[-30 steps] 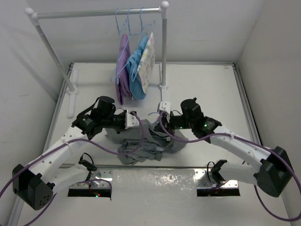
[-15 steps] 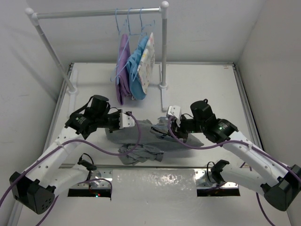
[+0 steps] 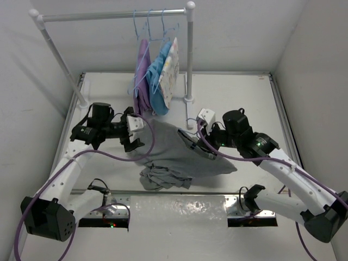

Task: Place the t-shirt on the hanger
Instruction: Place the T-shirt on the hanger, then place the hanger at the clothesline.

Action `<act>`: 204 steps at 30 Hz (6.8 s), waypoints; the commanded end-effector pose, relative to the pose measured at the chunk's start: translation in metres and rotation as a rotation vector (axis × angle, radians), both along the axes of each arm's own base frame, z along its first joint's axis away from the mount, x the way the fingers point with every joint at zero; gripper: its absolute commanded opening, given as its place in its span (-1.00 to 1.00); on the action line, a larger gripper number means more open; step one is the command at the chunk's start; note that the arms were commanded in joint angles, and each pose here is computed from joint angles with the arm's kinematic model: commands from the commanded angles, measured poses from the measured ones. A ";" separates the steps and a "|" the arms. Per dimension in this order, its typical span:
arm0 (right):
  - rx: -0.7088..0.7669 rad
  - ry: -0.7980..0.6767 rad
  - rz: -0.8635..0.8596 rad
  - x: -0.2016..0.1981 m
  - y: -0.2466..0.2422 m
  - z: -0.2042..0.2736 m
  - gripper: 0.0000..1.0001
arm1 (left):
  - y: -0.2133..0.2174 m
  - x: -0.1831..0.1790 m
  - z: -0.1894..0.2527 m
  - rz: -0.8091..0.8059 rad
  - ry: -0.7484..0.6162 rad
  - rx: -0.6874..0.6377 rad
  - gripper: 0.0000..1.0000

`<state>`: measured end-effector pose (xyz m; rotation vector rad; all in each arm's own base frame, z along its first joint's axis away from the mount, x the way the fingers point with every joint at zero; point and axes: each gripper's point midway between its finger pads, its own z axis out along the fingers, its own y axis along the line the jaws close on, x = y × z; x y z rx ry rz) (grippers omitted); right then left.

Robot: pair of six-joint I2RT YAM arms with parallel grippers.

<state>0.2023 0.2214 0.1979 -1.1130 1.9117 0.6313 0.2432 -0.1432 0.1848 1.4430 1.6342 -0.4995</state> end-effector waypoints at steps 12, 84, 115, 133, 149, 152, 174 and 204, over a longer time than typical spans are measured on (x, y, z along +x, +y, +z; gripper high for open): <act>0.209 0.016 -0.552 0.044 -0.052 0.056 -1.00 | -0.084 -0.062 0.030 -0.212 0.069 -0.086 0.99; 0.938 0.034 -1.439 0.154 -0.045 0.049 -1.00 | -0.208 0.006 0.040 0.325 -0.039 -0.338 1.00; 0.785 0.082 -1.275 0.134 -0.034 0.007 -0.78 | -0.151 0.037 0.024 0.276 0.038 -0.236 -1.00; 0.597 0.160 -0.517 0.051 0.036 0.045 0.98 | 0.044 -0.006 -0.005 0.518 -0.029 0.240 -1.00; 0.448 0.039 -0.407 0.035 0.023 0.075 0.98 | 0.175 -0.056 0.023 0.903 0.002 0.550 -1.00; 0.448 0.023 -0.396 0.033 0.021 0.077 0.98 | 0.182 -0.067 0.014 0.909 0.088 0.611 -1.00; 0.453 -0.077 -0.422 0.027 -0.003 0.087 0.98 | 0.310 -0.045 0.078 1.022 -0.058 0.397 -1.00; 0.343 -0.087 -0.574 0.043 -0.025 0.048 0.98 | 0.172 0.119 0.283 0.930 -0.382 -0.436 -1.00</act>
